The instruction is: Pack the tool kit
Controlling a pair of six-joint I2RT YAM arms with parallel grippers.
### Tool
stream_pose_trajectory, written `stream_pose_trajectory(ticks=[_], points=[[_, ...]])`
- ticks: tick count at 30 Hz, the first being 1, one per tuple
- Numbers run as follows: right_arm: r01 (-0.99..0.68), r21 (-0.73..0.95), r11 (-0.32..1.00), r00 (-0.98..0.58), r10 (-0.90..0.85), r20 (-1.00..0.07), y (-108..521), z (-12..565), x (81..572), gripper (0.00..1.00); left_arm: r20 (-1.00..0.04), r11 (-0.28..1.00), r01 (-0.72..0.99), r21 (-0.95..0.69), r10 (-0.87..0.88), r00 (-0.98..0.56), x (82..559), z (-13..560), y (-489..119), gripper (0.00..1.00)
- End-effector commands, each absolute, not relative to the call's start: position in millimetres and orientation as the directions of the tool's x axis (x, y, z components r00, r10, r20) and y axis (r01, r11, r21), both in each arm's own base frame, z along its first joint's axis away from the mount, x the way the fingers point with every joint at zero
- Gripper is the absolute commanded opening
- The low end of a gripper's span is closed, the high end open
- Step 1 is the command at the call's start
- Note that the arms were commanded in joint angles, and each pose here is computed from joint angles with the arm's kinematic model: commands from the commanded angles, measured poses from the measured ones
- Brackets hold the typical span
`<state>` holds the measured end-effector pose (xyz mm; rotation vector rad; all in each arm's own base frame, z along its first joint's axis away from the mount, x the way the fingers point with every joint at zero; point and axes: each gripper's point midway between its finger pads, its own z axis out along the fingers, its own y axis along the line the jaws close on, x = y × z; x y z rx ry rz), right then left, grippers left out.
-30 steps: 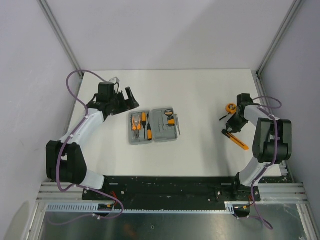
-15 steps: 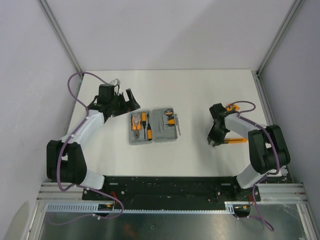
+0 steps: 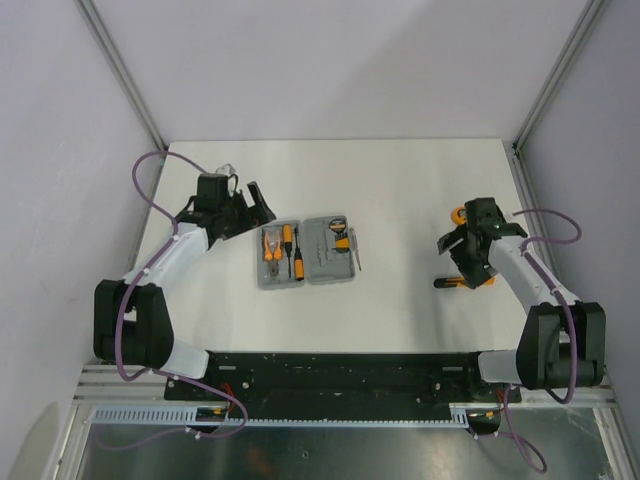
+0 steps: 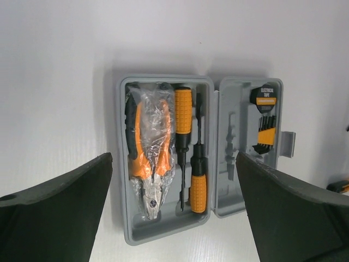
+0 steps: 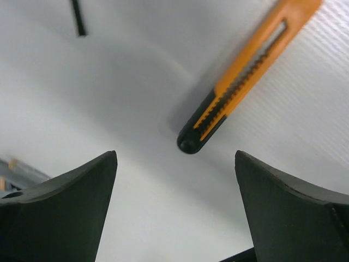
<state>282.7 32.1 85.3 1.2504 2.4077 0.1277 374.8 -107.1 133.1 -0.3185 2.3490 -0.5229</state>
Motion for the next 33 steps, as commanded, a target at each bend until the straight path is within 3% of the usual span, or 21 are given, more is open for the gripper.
stream_pose_trajectory(ticks=[1, 7, 18, 26, 33], points=[[0.891, 0.196, 0.41, -0.35, 0.894, -0.279, 11.5, 74.2, 276.8, 0.94, -0.626, 0.882, -0.106, -0.459, -0.405, -0.666, 379.4, 150.6, -97.6, 0.99], [0.938, 0.067, 0.341, -0.314, 0.915, -0.253, 2.4, 47.3, 268.6, 0.92, -0.616, 0.88, -0.114, -0.461, -0.41, -0.672, 379.4, 146.7, -98.1, 0.99], [0.966, 0.024, 0.257, -0.239, 0.926, -0.293, -19.1, 29.9, 273.2, 0.77, -0.617, 0.884, -0.13, -0.448, -0.412, -0.671, 379.8, 142.8, -94.9, 0.99], [0.959, -0.021, 0.284, -0.277, 0.913, -0.298, -19.4, 17.0, 272.0, 0.41, -0.622, 0.887, -0.131, -0.443, -0.409, -0.668, 379.8, 143.2, -93.4, 0.99], [0.922, 0.015, 0.386, -0.361, 0.874, -0.326, -3.8, 22.6, 282.2, 0.23, -0.626, 0.888, -0.13, -0.442, -0.409, -0.664, 379.7, 144.9, -93.2, 0.99]])
